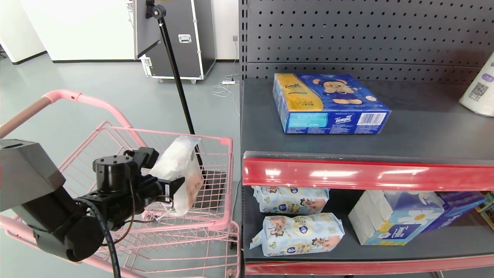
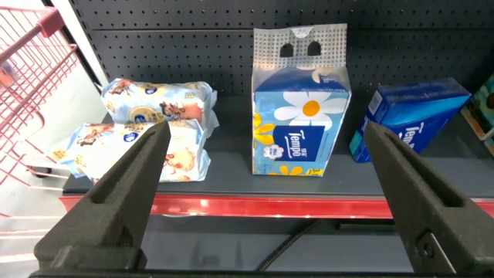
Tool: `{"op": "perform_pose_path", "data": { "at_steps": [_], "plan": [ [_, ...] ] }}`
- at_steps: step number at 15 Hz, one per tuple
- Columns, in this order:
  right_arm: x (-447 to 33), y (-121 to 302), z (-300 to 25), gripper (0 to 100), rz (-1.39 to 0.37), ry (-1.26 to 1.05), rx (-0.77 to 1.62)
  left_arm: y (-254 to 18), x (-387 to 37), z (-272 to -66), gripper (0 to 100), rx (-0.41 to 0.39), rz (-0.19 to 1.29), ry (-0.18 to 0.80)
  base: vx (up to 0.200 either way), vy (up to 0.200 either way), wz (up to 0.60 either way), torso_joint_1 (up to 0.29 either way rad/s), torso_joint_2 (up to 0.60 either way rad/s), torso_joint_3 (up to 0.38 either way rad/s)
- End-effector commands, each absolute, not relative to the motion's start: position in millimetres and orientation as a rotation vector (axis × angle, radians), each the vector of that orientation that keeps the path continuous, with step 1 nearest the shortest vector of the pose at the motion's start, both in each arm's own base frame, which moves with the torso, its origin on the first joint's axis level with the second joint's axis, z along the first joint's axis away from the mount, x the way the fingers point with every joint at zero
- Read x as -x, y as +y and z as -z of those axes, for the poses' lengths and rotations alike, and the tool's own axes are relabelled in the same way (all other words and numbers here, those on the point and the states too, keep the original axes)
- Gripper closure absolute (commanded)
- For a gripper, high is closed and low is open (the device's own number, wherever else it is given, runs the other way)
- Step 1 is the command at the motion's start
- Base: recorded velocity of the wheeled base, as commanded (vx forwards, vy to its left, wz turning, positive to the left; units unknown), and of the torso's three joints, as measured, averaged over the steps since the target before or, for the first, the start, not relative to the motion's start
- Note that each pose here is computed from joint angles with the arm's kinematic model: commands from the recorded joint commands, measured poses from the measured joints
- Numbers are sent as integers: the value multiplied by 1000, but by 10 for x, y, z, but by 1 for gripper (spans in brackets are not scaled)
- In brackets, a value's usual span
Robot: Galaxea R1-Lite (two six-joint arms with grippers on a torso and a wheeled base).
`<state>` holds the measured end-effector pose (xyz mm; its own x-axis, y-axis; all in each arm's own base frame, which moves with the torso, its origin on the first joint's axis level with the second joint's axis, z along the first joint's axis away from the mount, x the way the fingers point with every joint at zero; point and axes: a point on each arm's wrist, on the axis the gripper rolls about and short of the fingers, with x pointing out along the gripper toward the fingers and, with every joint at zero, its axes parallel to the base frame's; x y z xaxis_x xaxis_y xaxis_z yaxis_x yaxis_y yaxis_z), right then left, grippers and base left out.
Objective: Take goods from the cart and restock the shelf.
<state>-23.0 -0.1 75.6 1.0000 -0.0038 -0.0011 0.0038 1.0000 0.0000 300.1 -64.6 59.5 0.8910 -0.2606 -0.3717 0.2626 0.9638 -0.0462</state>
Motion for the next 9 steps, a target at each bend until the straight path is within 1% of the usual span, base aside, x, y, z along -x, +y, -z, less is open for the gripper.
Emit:
{"op": "perform_pose_path", "data": {
  "at_steps": [1, 2, 4, 5, 6, 9],
  "plan": [
    [229, -1, -756, 0, 5, 2, 0, -625, -2920, -917, 100, 10, 270, 279, 0, 0, 0, 0, 0, 0],
    [229, -1, -756, 0, 3, 2, 0, -604, -2841, -1054, 100, 13, 270, 239, 0, 0, 0, 0, 0, 0],
    [229, -1, -756, 0, 5, 2, 0, -571, -2701, -1229, 100, 17, 271, 185, 0, 0, 0, 0, 0, 0],
    [229, -1, -756, 0, 5, 2, 0, -544, -2566, -1363, 100, 20, 274, 142, 0, 0, 0, 0, 0, 0],
    [229, -1, -756, 0, 3, 2, 0, -508, -2394, -1471, 100, 20, 274, 116, 0, 0, 0, 0, 0, 0],
    [229, 0, -756, 0, 0, 2, -2, -390, -1816, -1937, 100, 26, 276, 25, 0, 0, 0, 0, 0, 0]
  ]
}}
